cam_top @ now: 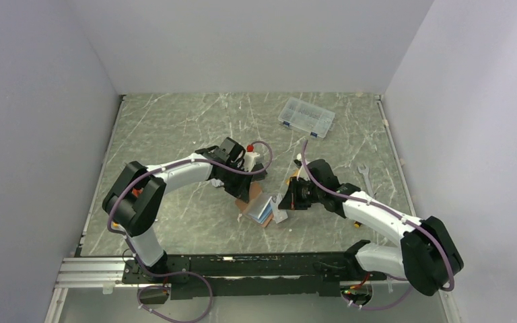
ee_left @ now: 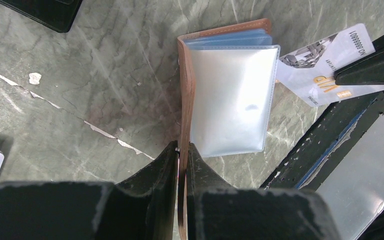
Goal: Put the credit cards into the card holder
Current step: Open the card holder at the center of the board.
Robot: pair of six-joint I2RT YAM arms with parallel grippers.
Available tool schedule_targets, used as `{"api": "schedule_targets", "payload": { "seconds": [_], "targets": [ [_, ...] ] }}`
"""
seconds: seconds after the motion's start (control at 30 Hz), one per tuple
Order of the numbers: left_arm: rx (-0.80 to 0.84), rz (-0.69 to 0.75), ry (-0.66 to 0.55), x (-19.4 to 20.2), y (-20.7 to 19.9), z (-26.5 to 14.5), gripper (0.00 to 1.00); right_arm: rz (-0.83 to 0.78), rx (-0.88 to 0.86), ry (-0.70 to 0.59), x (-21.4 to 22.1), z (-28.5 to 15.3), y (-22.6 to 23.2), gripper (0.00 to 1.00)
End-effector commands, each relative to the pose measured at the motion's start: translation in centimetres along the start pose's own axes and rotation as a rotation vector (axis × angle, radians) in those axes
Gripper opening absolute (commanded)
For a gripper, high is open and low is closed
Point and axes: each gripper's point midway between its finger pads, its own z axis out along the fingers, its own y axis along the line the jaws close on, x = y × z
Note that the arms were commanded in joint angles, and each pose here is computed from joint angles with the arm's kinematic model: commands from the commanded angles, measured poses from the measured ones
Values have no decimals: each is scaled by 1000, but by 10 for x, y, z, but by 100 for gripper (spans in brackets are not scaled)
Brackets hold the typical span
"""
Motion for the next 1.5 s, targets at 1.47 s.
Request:
{"api": "schedule_targets", "payload": {
  "seconds": [1.47],
  "targets": [
    [129, 72, -19, -18, -7, -13, 49, -93, -237, 1, -35, 35, 49, 0]
  ]
}}
